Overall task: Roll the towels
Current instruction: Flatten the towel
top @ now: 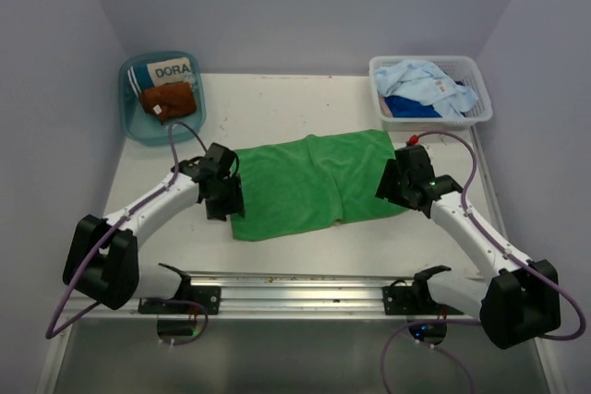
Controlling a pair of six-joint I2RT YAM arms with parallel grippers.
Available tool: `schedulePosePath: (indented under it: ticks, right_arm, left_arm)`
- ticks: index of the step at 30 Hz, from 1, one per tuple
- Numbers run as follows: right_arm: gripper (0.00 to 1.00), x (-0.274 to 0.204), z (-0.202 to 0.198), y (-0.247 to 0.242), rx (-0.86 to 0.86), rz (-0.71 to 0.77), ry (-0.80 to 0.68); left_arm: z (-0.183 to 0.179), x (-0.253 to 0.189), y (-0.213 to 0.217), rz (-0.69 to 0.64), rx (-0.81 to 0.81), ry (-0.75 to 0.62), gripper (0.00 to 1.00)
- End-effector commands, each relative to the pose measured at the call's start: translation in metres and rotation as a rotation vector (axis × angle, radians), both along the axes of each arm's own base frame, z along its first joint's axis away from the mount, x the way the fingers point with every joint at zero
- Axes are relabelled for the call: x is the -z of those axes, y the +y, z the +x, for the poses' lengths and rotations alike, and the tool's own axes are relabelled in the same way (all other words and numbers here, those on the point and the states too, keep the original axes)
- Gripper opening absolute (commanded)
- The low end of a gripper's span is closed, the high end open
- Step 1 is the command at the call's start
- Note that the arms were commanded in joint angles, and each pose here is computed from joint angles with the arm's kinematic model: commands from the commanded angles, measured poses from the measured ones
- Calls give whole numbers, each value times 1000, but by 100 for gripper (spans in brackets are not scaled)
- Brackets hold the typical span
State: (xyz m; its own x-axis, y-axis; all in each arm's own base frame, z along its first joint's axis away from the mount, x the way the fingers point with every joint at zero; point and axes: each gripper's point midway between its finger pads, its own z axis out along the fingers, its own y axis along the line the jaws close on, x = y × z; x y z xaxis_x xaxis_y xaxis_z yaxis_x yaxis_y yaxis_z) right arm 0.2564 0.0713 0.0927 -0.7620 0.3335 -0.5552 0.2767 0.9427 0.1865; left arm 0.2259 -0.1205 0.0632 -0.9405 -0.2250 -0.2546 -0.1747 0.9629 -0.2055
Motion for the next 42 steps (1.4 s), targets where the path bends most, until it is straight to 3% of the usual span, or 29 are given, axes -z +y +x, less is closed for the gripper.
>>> schedulePosePath:
  ticks: [1, 7, 13, 17, 20, 21, 24, 28, 42]
  right_arm:
    - [61, -12, 10, 24, -53, 120, -12]
    - [61, -32, 19, 30, -82, 132, -48]
    - [61, -21, 14, 31, -93, 129, -8]
    - [61, -16, 10, 23, -72, 128, -1]
    - [61, -6, 9, 10, -32, 143, 17]
    - [61, -4, 7, 9, -31, 166, 26]
    - [58, 5, 6, -6, 25, 195, 33]
    - [56, 24, 2, -19, 77, 169, 79]
    - [52, 76, -18, -42, 201, 123, 193]
  left_arm:
    - [-37, 6, 2, 37, -109, 67, 55]
    - [-60, 20, -19, -94, -83, 80, 56]
    - [-49, 35, -31, -135, -93, 71, 54]
    - [-40, 39, -35, -138, -101, 58, 48]
    - [-38, 41, -30, -93, -113, 75, 20]
    - [-37, 40, -24, -55, -131, 76, 0]
    - [-27, 25, 3, 70, -215, 14, 0]
    - [-9, -4, 19, 44, -293, -118, 0]
    - [6, -15, 44, 33, -405, -132, 0]
